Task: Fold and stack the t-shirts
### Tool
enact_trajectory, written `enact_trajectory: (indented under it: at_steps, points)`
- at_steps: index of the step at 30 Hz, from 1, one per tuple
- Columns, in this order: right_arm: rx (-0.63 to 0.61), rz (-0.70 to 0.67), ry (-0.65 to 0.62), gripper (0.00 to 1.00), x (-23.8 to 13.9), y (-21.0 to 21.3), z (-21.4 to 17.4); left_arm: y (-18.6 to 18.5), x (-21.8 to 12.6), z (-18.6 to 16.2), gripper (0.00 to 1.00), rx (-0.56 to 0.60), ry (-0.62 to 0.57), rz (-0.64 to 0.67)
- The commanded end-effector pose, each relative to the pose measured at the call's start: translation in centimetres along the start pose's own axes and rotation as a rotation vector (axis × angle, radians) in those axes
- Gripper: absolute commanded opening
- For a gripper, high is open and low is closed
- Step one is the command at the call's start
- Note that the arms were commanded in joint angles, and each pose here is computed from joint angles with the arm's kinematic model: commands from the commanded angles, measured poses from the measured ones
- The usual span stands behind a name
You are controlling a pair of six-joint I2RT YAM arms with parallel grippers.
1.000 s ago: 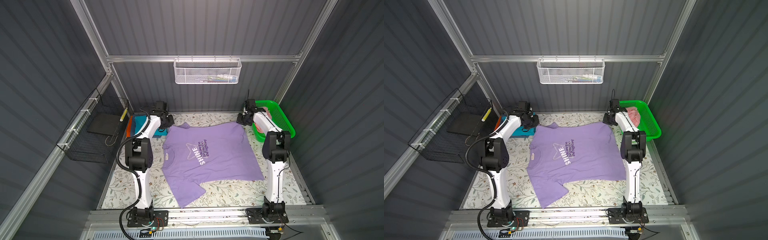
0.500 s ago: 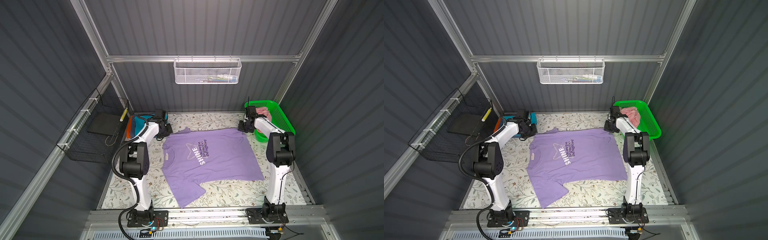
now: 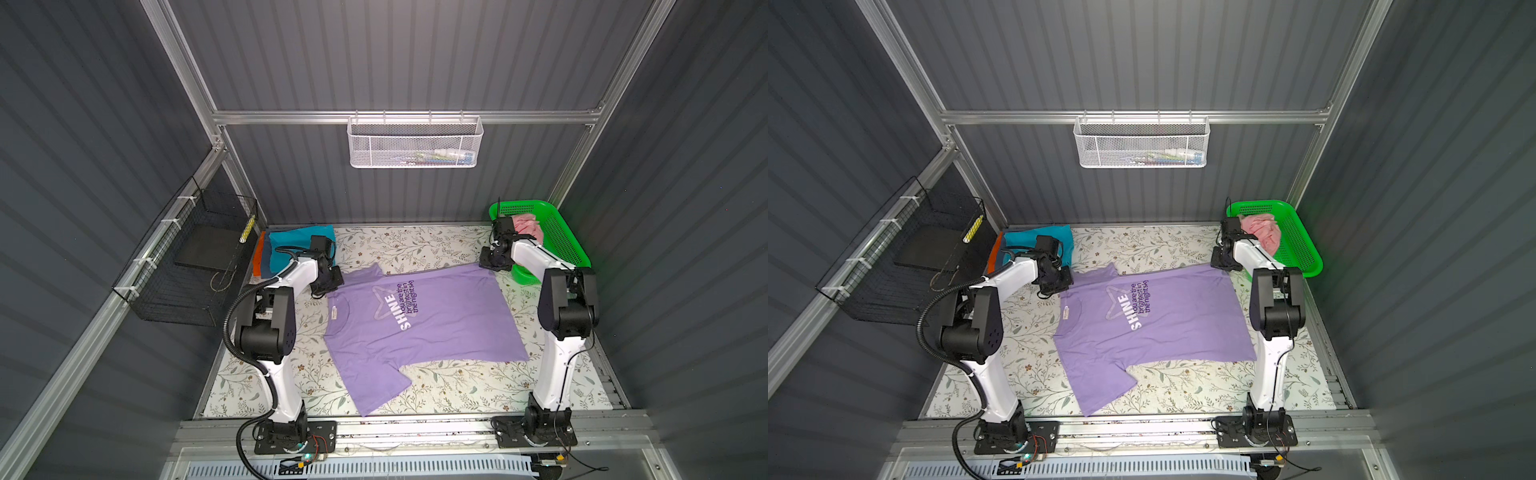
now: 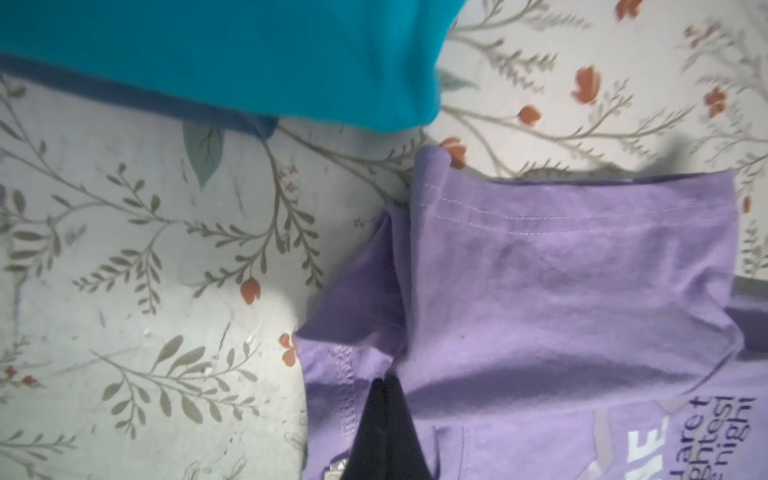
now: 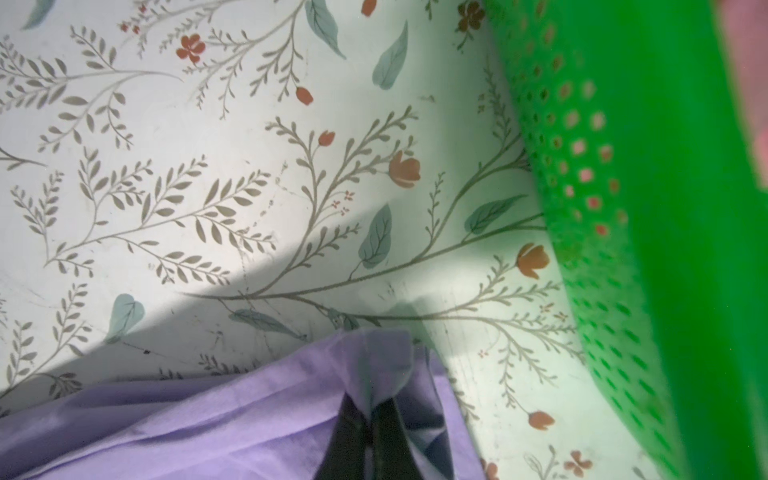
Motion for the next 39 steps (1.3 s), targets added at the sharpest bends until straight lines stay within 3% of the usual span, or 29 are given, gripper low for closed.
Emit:
enact_trajectory:
  at_steps: [1,4,7,15,19,22,28,32,39]
  points:
    - [-0.001,-0.011,-0.016,0.0,-0.9,-0.5,-0.2,0.8,-0.7,-0.7,0.0,-0.023,-0.006,0.025]
    - [0.013,0.007,0.006,0.2,-0.9,-0.6,-1.0,0.8,-0.3,-1.1,0.0,-0.024,0.007,0.019]
    - [0.028,0.032,0.009,0.3,-1.3,-0.6,-1.5,0.7,-0.5,-1.2,0.04,-0.024,0.004,0.013]
    - [0.032,0.079,-0.033,0.37,-5.0,-0.3,-1.5,0.7,-4.7,0.0,0.28,-0.023,-0.075,0.065]
    - [0.02,0.093,-0.094,0.37,-7.9,0.1,-1.4,-0.4,-8.1,0.9,0.34,0.05,-0.149,0.169]
    - [0.018,0.11,-0.122,0.37,-9.3,0.5,-1.6,-2.7,-8.6,2.0,0.38,0.126,-0.169,0.201]
    - [-0.001,0.112,-0.074,0.17,-8.4,0.9,-2.6,-8.0,-4.8,4.0,0.53,0.256,-0.132,0.208]
    - [-0.003,0.116,-0.026,0.15,-7.1,0.9,-3.5,-10.8,-2.4,5.7,0.7,0.329,-0.128,0.221]
    - [-0.002,0.123,0.0,0.16,-6.1,1.0,-4.0,-14.0,2.0,6.3,0.85,0.448,-0.092,0.298]
Point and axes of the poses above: each gripper's point midway between its finger pads, its own x axis out along the fingers, its own y axis along the line the jaws close on, z = x × y, the point moved 6 cm from there along -x, back along the fingers, and after that the axes turned 14 degrees about x, right-handed, at the moved point
